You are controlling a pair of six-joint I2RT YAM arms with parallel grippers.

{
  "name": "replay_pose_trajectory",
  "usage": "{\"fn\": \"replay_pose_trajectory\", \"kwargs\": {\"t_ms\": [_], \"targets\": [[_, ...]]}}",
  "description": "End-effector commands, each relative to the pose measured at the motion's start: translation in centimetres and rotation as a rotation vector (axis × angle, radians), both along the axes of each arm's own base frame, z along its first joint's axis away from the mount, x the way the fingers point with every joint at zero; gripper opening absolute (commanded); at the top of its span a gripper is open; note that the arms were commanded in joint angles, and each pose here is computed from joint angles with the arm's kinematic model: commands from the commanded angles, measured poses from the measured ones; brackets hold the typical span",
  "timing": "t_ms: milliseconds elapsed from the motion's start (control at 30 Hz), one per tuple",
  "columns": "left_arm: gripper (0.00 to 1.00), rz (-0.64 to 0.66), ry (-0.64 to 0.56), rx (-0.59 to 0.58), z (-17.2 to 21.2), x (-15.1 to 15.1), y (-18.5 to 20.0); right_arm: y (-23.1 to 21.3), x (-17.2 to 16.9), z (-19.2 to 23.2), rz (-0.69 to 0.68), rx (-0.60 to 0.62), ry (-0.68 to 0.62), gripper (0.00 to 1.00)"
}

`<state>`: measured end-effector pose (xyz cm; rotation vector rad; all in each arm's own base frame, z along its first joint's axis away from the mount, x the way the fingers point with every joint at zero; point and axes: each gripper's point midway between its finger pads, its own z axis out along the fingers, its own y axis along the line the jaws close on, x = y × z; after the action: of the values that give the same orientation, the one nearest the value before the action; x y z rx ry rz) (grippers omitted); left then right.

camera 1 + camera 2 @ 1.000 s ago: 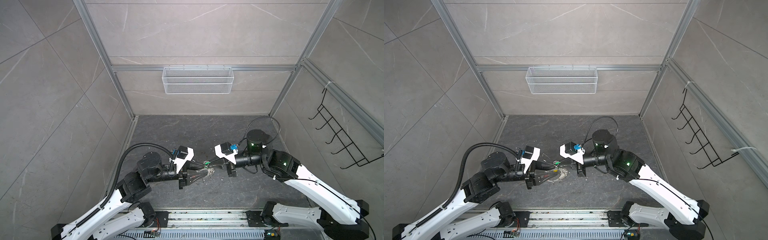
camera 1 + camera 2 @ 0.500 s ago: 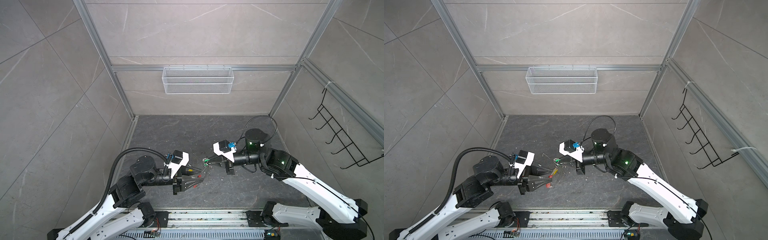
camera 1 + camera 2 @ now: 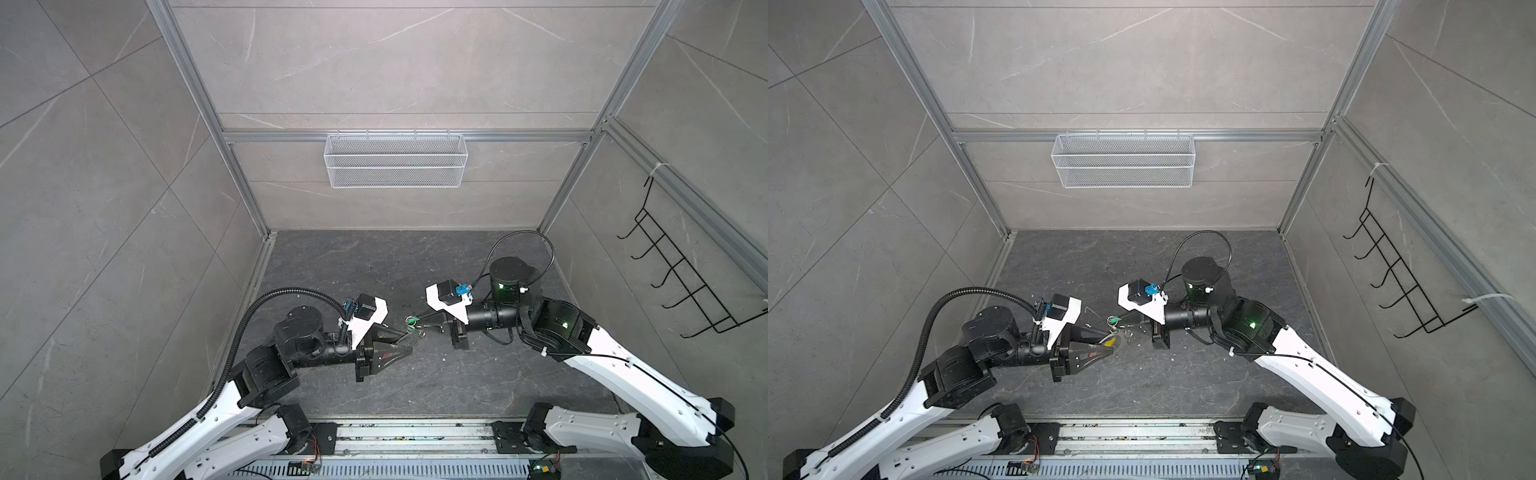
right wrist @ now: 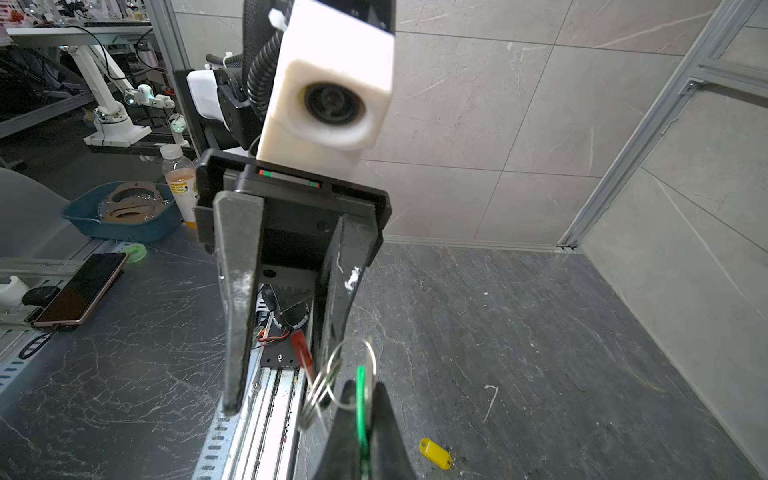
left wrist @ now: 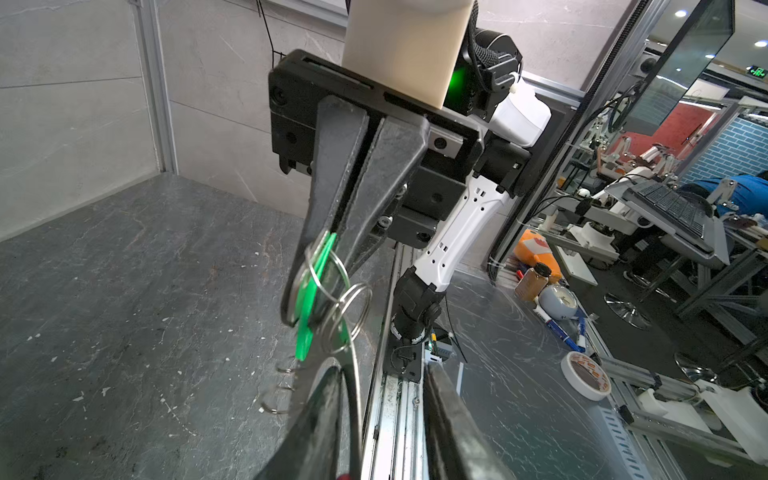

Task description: Remove the keys from the keyring

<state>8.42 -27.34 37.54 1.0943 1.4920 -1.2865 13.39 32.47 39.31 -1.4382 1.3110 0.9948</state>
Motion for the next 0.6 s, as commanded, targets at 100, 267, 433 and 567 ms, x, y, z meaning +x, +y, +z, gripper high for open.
{"fn": "replay_pose_trajectory", "kwargs": {"t_ms": [100,267,433,567], "targets": [[0.35,0.032,-0.091,-0.060,3.0,0.8,-0.2,0.2,0.1,0.7,0.001,0.021,-0.006,0.00],[0.30,0.083,-0.112,-0.080,3.7,1.3,0.4,0.2,0.2,0.6,0.001,0.021,-0.006,0.00],[0.21,0.088,-0.123,-0.114,4.5,0.9,1.1,0.2,0.3,0.5,-0.002,0.019,-0.006,0.00],[0.19,0.074,-0.122,-0.115,4.5,0.6,1.0,0.2,0.3,0.6,-0.004,0.020,-0.005,0.00]]}}
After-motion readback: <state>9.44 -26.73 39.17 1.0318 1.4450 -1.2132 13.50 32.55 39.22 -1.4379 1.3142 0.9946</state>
